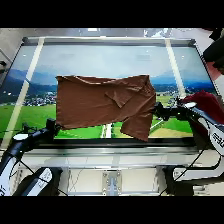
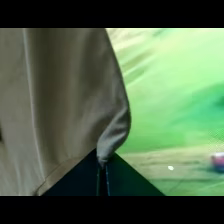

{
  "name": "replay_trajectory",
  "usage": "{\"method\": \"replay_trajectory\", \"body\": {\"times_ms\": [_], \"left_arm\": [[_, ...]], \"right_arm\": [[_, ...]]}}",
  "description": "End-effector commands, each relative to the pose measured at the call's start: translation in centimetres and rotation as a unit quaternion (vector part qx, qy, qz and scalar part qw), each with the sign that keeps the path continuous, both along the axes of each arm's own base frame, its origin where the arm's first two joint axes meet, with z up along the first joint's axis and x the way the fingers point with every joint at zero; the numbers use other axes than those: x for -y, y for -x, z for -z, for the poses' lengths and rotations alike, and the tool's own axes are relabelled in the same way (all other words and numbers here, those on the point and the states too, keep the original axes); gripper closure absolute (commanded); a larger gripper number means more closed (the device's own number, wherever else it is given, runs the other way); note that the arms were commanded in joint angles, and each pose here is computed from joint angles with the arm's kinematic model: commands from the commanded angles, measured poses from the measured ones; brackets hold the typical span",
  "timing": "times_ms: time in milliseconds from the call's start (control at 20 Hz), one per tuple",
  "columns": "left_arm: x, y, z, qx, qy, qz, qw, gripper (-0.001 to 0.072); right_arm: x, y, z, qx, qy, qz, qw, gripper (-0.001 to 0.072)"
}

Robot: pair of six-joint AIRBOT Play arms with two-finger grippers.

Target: Fold the shirts.

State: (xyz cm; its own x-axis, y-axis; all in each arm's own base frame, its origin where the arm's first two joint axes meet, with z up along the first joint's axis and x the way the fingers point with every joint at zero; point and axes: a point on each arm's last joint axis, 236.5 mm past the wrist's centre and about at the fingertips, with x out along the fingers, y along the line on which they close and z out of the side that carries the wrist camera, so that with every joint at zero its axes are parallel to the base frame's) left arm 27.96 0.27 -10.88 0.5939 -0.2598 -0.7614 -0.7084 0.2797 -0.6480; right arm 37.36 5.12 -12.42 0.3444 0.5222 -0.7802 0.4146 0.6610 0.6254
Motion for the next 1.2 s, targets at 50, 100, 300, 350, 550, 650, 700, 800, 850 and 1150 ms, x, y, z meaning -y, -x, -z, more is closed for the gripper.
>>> {"method": "replay_trajectory", "body": {"times_ms": [50,100,300,350,550,650,700,800,850,1150], "left_arm": [[-1.9,-3.1,-4.9,0.086,-0.081,0.051,0.992,0.0698],[-2.4,-4.1,-7.6,0.12,-0.107,0.071,0.984,0.0698],[-3.8,-2.5,-19.2,0.168,-0.249,0.199,0.933,0.0698],[-4.8,-1.3,-22.4,0.169,-0.296,0.207,0.917,0.0698],[-10.0,4.6,-41.7,0.206,-0.553,0.088,0.802,0.0699],[-8.7,6.7,-50.3,0.241,-0.625,0.068,0.739,0.07],[-7.2,7.0,-53.7,0.269,-0.64,0.08,0.715,0.0699],[-4.9,7.1,-57.6,0.296,-0.656,0.125,0.683,0.07],[-4.6,7.0,-58.3,0.296,-0.659,0.145,0.676,0.07],[-4.6,-5.7,-48.4,0.183,-0.588,0.29,0.732,0.0699]], "right_arm": [[-2.9,-1.1,-7.1,0.102,-0.032,-0.125,0.986,0.0697],[-3.4,-1.0,-10.5,0.137,-0.027,-0.17,0.976,0.0697],[-3.5,2.3,-24.3,0.249,0.065,-0.26,0.931,0.0696],[-3.7,4.1,-28.2,0.283,0.094,-0.268,0.916,0.0696],[-3.4,12.6,-44.8,0.456,0.257,-0.209,0.826,0.0697],[-2.5,17.3,-53.3,0.548,0.34,-0.142,0.751,0.0699],[-1.7,19.2,-56.5,0.572,0.368,-0.104,0.725,0.07],[-0.3,21.7,-60.2,0.587,0.42,-0.069,0.688,0.07],[0.3,21.8,-60.6,0.582,0.433,-0.065,0.686,0.07],[2.9,10.5,-50.1,0.403,0.377,-0.165,0.817,0.0699]]}}
